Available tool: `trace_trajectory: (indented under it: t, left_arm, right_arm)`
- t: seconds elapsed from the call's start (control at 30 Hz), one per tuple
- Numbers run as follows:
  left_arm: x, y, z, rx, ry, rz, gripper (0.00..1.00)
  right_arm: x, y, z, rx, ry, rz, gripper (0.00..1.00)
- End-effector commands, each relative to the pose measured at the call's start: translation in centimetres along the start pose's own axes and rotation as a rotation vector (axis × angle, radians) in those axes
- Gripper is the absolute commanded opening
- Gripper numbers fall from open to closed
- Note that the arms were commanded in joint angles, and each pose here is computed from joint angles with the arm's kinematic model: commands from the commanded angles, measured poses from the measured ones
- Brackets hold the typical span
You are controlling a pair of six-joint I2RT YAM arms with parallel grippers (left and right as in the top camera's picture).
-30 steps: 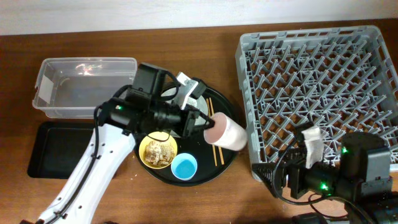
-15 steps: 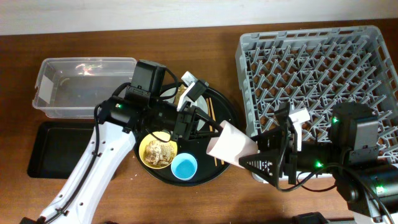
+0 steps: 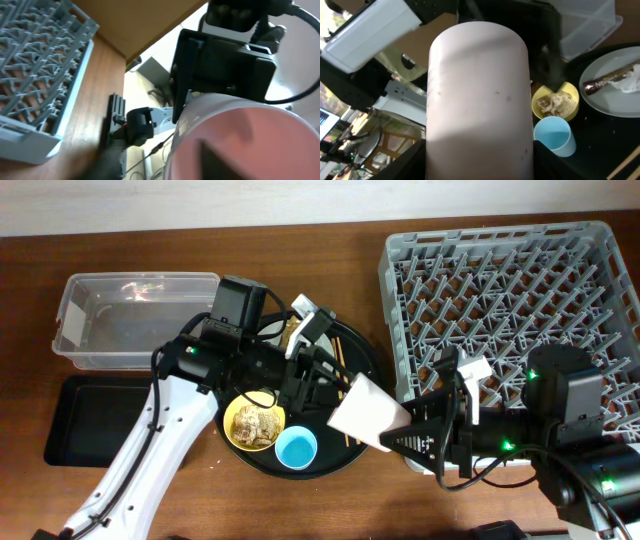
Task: Sort waste into correct bins and load items into the dishwasher rack
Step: 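Place the pink cup upside down in the dish rack with the right gripper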
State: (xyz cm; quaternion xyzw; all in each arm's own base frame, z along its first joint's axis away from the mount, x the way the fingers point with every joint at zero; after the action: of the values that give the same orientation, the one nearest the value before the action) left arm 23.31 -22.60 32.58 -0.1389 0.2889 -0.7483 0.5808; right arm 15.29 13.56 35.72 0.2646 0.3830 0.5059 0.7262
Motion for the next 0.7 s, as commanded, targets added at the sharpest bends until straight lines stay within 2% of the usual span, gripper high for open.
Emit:
trace_trajectory:
  t: [0.0,0.13,0.17,0.27,0.33,0.47,0.67]
  left_arm:
    - [-1.5,2.4,-1.3,-0.09,0.043,0.194,0.99]
    - [-4.8,4.4,-3.8,-0.274,0.094,0.418,0.99]
    - [-5.3,4.5,-4.1,-0.296,0.097,0.439,0.99]
    - [-5.9,4.9,-4.8,-0.334,0.12,0.49,0.99]
    - [-5.9,5.1,-5.1,-0.339,0.143,0.519,0.99]
    - [-5.3,5.6,-6.3,-0.333,0.246,0.604,0.99]
    - [-4.0,5.6,-7.7,-0.316,0.377,0.677,0.99]
  right_arm:
    - [-1.5,-1.3,0.4,0.053,-0.08,-0.169,0.47]
    - [-4.4,-5.4,-0.7,0.263,-0.155,-0.51,0.47]
    - [-5.2,-6.4,-1.1,0.317,-0.172,-0.598,0.47]
    - [-9.2,-10.7,-3.0,0.547,-0.231,-1.013,0.47]
    - [-10.5,-12.2,-3.6,0.613,-0.215,-1.159,0.47]
    - [-10.2,-16.4,-3.1,0.735,-0.081,-1.255,0.48]
    - [-7.8,-22.7,-1.7,0.831,0.053,-1.221,0.48]
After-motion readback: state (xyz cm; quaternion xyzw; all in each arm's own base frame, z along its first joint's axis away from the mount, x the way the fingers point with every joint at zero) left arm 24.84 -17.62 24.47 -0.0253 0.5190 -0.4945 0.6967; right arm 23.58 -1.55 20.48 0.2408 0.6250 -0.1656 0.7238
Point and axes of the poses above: each gripper's point midway between its finger pads, its own x axis out along the fingers, its own y axis along the line the jaws close on, z = x × y, the point moved 5 cm from there along -x, back along the fingers, and after that the axes turned 13 degrees about x, right-handed, at the moved point
